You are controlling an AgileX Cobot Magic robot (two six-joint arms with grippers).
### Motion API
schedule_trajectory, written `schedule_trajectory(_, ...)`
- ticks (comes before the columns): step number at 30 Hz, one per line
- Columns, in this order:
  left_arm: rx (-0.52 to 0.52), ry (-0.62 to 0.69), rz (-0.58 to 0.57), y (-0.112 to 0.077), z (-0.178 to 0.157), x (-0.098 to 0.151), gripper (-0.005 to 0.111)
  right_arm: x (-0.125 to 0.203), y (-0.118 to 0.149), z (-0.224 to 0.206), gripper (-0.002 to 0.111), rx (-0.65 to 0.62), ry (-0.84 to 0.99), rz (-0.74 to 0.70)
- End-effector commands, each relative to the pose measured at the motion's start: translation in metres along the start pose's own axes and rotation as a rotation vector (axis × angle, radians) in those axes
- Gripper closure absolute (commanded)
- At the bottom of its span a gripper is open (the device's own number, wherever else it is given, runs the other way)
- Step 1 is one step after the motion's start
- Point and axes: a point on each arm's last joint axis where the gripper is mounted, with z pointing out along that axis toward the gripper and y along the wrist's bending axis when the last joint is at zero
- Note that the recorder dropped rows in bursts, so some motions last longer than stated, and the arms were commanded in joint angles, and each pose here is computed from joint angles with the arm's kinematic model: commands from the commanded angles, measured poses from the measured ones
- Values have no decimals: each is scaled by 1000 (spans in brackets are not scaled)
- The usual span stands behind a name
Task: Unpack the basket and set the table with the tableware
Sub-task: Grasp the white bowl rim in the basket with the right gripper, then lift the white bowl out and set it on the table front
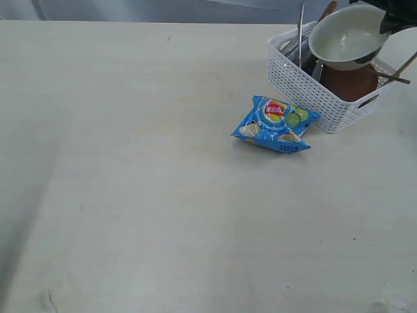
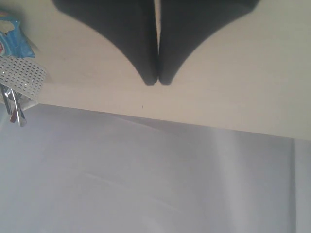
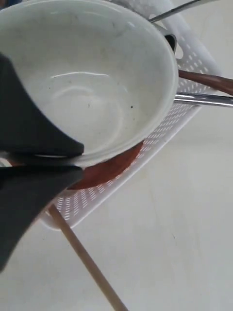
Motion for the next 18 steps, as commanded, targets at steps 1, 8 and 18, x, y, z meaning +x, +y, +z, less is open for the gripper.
schedule_trajectory(1,1,2,15,0,0,1,107,-3,-3,-22,109,-9,-33,19)
schedule_trajectory(8,1,2,15,0,0,1,107,2,-1,-67,109,-96,-60,-53)
schedule_trajectory(18,1,2,15,0,0,1,107,112,8,-107,109,-326,-28,-159)
